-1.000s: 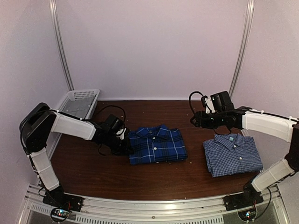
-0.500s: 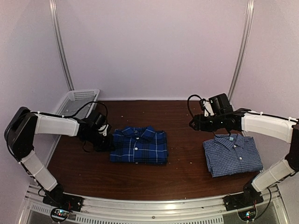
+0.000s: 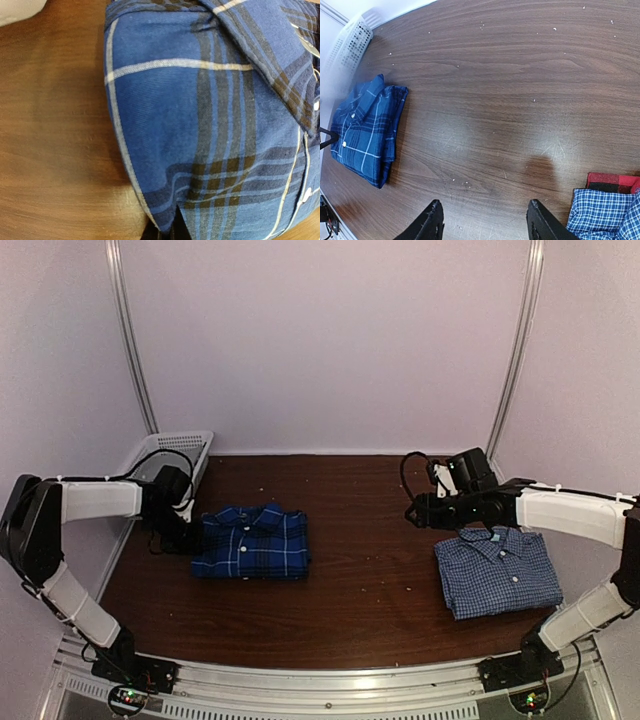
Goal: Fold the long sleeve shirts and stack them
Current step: Move the square-folded shirt to the center of the board.
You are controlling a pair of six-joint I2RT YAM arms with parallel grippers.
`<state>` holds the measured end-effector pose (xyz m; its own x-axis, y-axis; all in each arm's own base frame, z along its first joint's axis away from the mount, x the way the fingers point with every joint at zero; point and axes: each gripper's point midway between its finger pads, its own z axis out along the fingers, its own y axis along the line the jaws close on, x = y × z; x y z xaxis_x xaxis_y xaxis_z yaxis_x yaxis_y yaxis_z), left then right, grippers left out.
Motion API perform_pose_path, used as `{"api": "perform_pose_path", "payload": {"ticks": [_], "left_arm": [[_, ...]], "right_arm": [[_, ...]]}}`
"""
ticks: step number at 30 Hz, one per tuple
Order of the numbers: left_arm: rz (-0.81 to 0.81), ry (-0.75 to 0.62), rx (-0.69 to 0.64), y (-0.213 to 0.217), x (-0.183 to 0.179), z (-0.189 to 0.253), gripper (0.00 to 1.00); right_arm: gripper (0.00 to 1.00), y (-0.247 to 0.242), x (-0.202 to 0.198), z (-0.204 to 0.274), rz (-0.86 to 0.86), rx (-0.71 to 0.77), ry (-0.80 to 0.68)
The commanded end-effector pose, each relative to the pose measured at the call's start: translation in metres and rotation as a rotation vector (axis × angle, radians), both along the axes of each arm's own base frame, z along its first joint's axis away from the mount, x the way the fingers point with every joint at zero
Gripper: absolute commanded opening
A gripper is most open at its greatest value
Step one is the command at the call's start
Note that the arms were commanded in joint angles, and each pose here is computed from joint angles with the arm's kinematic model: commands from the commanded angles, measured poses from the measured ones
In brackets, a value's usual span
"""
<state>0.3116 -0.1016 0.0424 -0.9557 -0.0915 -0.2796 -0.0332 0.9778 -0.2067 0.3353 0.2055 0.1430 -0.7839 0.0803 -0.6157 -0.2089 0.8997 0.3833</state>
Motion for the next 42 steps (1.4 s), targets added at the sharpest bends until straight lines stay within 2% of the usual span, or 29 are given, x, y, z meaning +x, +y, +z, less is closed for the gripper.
{"api": "perform_pose_path", "payload": {"ticks": [1, 6, 9, 12, 14, 21, 28, 36, 42], "left_arm": [[-0.019, -0.045, 0.035, 0.003, 0.019, 0.016, 0.06], [-0.030, -0.097, -0.007, -0.005, 0.027, 0.042, 0.44], [-0.039, -0.141, -0.038, -0.010, 0.030, 0.063, 0.65], [-0.059, -0.197, -0.085, -0.019, 0.033, 0.089, 0.74], [-0.082, -0.237, -0.115, -0.030, 0.034, 0.106, 0.78], [-0.182, -0.338, -0.207, -0.077, 0.032, 0.150, 0.82], [-0.273, -0.349, -0.267, -0.119, 0.027, 0.157, 0.83], [-0.336, -0.334, -0.316, -0.150, 0.021, 0.152, 0.84], [-0.365, -0.324, -0.338, -0.160, 0.019, 0.147, 0.84]], "right_arm": [[0.60, -0.007, -0.003, 0.003, -0.017, -0.028, -0.030], [0.69, -0.026, 0.000, 0.016, -0.107, -0.060, -0.071], [0.84, -0.041, 0.002, 0.027, -0.174, -0.065, -0.107], [0.96, -0.063, 0.004, 0.035, -0.265, -0.101, -0.132], [1.00, -0.080, 0.003, 0.037, -0.333, -0.131, -0.131], [1.00, -0.162, -0.010, 0.033, -0.661, -0.207, -0.115], [1.00, -0.231, -0.037, 0.009, -0.958, -0.215, -0.071], [1.00, -0.294, -0.072, -0.011, -1.172, -0.228, 0.006], [1.00, -0.319, -0.079, -0.030, -1.224, -0.132, 0.052]]}}
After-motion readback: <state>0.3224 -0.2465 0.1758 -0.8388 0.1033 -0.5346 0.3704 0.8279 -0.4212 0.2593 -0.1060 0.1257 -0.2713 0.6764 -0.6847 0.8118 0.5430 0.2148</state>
